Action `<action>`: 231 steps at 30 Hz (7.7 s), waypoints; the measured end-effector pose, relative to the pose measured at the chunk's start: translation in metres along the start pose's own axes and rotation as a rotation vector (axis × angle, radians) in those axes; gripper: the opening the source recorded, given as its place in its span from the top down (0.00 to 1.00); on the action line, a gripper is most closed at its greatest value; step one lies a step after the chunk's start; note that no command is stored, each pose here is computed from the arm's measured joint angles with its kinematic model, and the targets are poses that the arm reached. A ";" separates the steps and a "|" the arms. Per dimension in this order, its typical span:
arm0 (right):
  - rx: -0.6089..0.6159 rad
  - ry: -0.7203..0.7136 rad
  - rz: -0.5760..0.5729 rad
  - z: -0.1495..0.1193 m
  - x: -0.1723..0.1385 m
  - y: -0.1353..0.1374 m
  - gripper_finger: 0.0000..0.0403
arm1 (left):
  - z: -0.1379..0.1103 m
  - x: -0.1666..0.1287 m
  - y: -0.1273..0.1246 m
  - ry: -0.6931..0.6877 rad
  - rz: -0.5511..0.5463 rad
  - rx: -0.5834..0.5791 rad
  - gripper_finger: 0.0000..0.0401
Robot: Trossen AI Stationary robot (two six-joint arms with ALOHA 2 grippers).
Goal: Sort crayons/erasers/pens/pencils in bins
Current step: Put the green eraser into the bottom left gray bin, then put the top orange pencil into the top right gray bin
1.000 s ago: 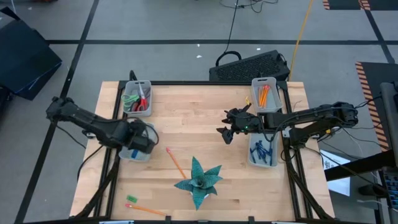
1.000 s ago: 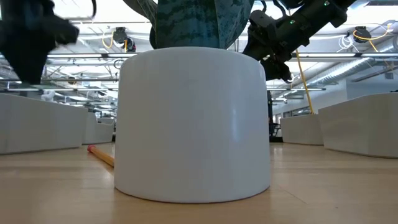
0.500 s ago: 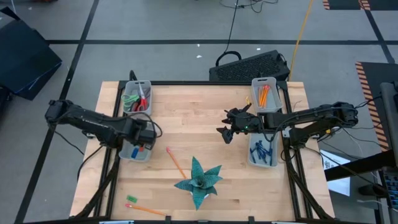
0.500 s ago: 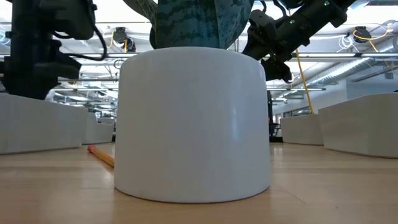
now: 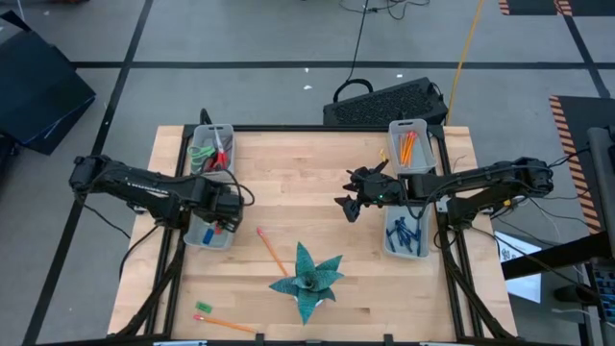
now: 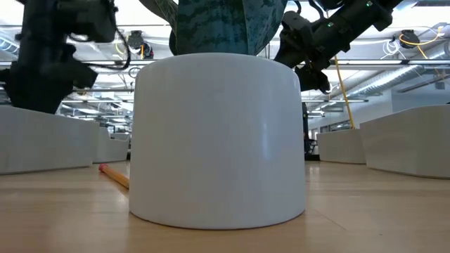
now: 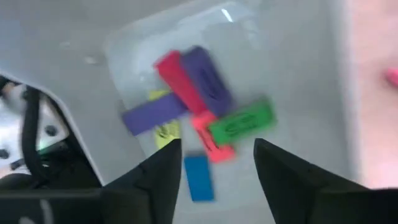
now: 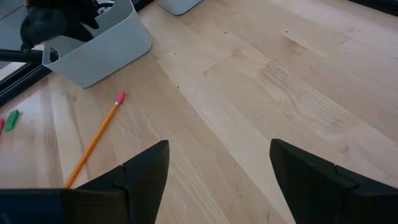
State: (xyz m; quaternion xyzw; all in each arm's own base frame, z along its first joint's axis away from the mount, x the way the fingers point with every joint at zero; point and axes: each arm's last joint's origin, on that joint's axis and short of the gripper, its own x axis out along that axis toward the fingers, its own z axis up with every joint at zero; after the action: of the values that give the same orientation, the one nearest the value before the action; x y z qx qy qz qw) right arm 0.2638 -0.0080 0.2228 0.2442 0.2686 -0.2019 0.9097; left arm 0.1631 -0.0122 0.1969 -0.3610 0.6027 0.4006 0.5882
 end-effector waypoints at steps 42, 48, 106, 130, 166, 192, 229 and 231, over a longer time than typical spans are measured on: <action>-0.152 0.041 0.033 -0.003 0.000 0.001 0.33 | -0.229 0.022 -0.097 0.171 -0.099 1.339 0.45; -0.181 0.080 0.026 -0.008 -0.001 0.002 0.33 | -0.228 0.038 -0.086 0.171 -0.061 1.326 0.55; -0.387 0.127 0.196 0.019 -0.038 0.058 0.33 | -0.063 -0.084 -0.033 -0.080 -0.054 0.794 0.96; -0.250 0.112 0.194 0.001 -0.051 0.080 0.33 | 0.018 0.020 -0.001 0.235 0.035 0.208 0.79; 0.037 0.169 0.010 0.025 0.133 0.161 0.33 | 0.006 -0.168 0.063 -0.871 -0.580 0.188 0.33; -0.387 0.111 -0.018 -0.016 0.254 0.163 0.37 | 0.005 -0.165 0.064 -0.832 -0.583 0.166 0.33; -0.222 0.077 -0.288 0.105 0.150 0.112 0.96 | 0.007 -0.165 0.066 -0.925 -0.460 0.259 0.33; -0.246 0.063 -0.368 0.128 0.118 0.099 0.96 | 0.007 -0.164 0.065 -0.919 -0.453 0.269 0.33</action>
State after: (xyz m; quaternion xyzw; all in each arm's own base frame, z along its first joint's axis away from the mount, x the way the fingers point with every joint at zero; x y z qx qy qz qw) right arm 0.4546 -0.0280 0.2808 0.0845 0.3593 -0.3225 0.8717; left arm 0.1146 0.0154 0.3649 -0.1905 0.2357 0.2996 0.9047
